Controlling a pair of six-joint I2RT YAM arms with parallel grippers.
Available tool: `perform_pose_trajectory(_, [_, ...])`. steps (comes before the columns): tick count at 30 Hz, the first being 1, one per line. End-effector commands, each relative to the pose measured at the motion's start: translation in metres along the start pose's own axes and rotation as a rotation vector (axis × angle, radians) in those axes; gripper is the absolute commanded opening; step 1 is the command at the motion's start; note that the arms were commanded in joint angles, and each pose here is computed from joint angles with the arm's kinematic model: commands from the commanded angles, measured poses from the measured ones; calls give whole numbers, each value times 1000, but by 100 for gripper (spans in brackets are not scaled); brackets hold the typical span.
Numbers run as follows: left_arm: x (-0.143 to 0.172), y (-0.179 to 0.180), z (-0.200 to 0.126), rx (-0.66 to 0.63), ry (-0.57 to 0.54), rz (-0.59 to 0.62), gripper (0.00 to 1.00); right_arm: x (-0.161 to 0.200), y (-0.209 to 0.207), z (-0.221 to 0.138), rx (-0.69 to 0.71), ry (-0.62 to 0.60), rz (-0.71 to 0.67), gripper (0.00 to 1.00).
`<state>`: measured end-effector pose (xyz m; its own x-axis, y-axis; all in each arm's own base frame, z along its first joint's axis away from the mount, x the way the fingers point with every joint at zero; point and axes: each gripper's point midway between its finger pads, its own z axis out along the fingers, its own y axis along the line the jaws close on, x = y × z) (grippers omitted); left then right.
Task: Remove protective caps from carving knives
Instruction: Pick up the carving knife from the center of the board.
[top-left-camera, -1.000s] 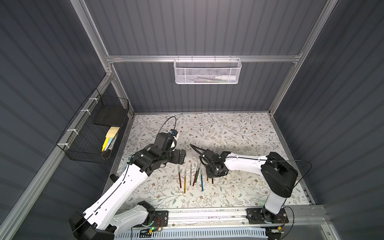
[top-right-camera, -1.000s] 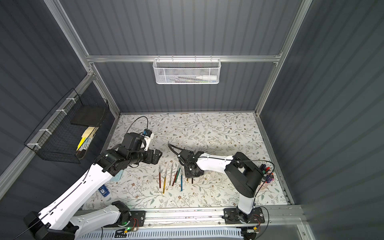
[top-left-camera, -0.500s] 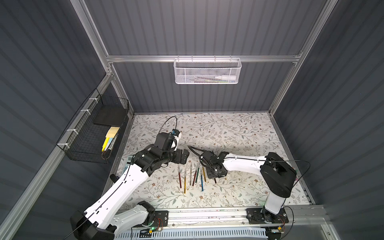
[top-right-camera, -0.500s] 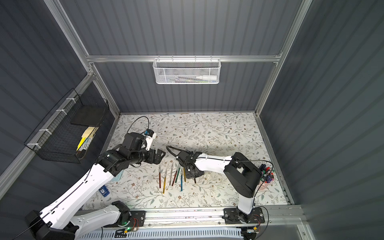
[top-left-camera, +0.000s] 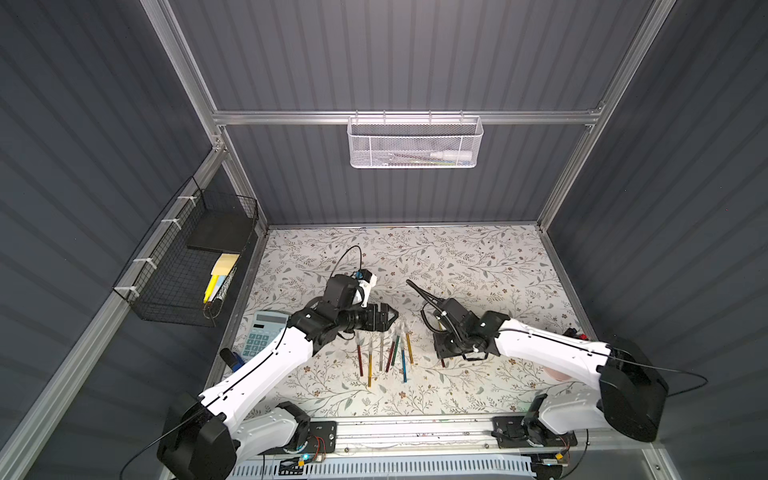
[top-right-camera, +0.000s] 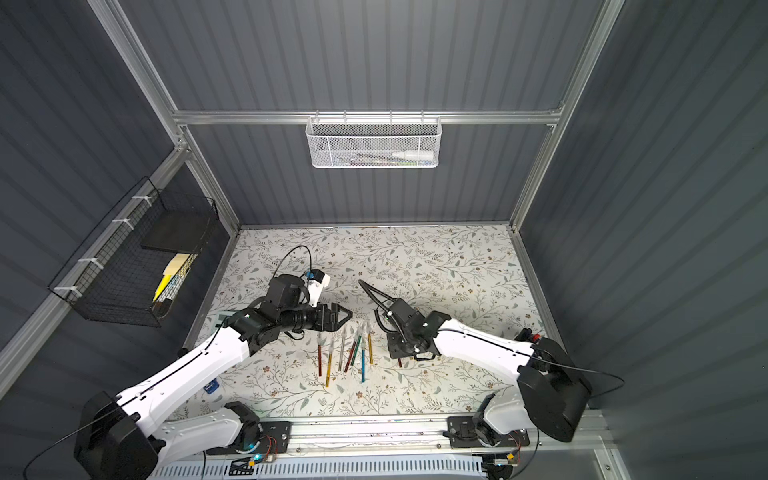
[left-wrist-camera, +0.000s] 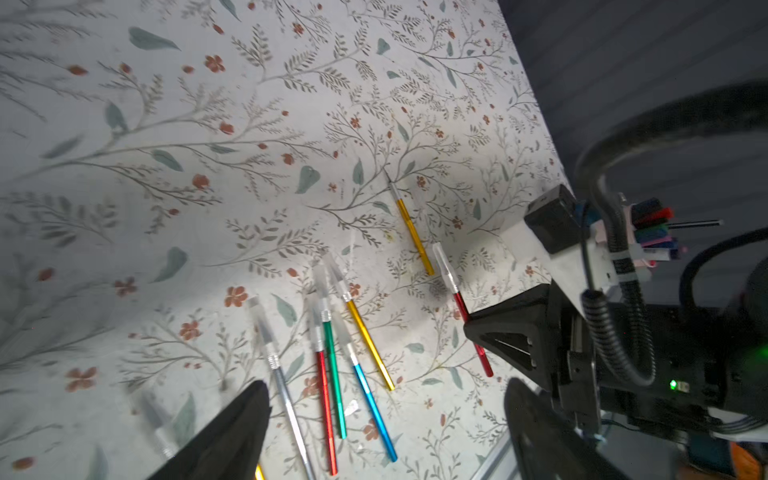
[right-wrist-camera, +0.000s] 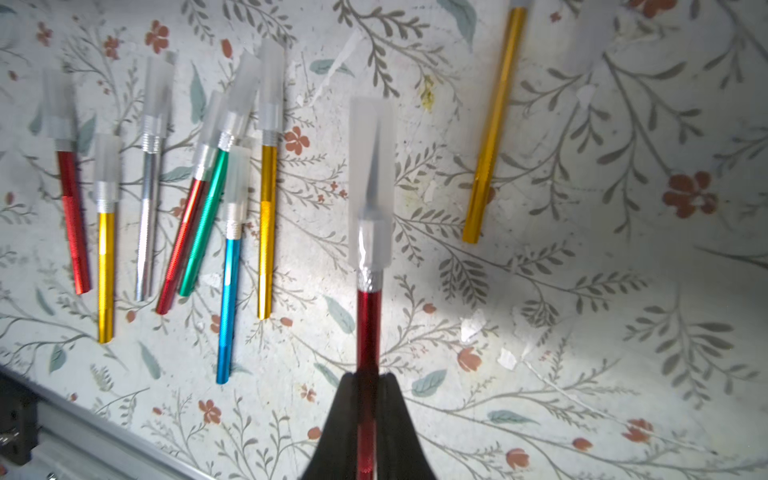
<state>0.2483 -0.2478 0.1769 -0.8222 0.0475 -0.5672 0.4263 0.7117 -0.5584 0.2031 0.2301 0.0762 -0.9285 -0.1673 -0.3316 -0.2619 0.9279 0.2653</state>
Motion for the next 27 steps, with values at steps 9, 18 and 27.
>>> perform_pose_trajectory(9, [-20, -36, 51, 377, -67, -183, 77, -5, 17, -44, -236, -83, -3, 10])
perform_pose_trajectory(18, [-23, -62, 75, 411, -26, -179, 72, -4, 18, -46, -242, -70, 2, 10])
perform_pose_trajectory(27, [-8, -61, 101, 370, 62, -225, 63, -7, 23, -46, -255, -60, -3, 10])
